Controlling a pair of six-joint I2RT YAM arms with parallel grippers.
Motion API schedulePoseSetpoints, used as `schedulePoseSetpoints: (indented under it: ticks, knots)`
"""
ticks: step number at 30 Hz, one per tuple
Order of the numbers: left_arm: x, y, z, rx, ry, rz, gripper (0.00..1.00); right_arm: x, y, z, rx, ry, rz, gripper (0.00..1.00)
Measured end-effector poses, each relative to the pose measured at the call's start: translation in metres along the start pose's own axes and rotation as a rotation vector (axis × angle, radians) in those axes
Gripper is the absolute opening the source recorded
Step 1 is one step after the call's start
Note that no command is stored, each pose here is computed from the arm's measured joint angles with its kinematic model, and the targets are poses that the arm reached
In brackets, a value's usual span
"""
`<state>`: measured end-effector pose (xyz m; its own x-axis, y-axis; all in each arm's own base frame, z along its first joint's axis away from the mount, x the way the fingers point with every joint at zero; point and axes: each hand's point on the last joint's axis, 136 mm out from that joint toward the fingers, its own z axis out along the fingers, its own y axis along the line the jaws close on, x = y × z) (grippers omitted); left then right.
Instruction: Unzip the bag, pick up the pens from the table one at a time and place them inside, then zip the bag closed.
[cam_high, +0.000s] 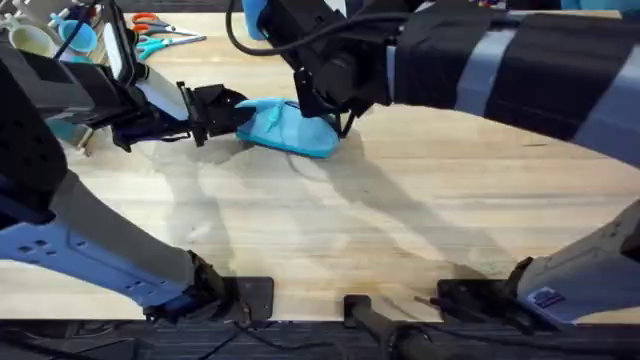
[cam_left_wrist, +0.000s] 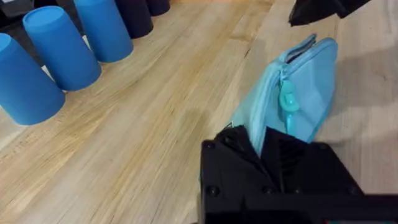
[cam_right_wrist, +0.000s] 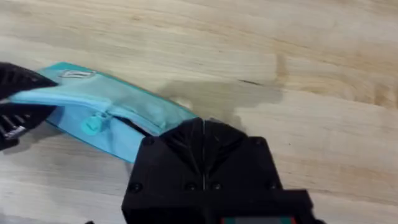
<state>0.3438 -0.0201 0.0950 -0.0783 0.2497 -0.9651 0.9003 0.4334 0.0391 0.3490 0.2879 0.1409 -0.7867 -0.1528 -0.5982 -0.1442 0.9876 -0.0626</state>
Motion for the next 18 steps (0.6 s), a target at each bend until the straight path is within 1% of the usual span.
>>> schedulePoseSetpoints:
  ticks: [4, 7, 14, 18]
  knots:
    - [0.0, 0.0, 0.0, 0.0, 0.0, 0.0, 0.042, 0.001, -0.007, 0.001, 0.014, 0.011, 0.003, 0.03]
    - [0.0, 0.0, 0.0, 0.0, 0.0, 0.0, 0.042, -0.005, -0.01, -0.007, 0.007, -0.004, 0.016, 0.03]
    - [0.0, 0.0, 0.0, 0.0, 0.0, 0.0, 0.042, -0.03, -0.018, -0.05, -0.052, -0.095, 0.065, 0.03]
    - [0.0, 0.0, 0.0, 0.0, 0.0, 0.0, 0.042, -0.033, -0.015, -0.072, -0.083, -0.125, 0.063, 0.029]
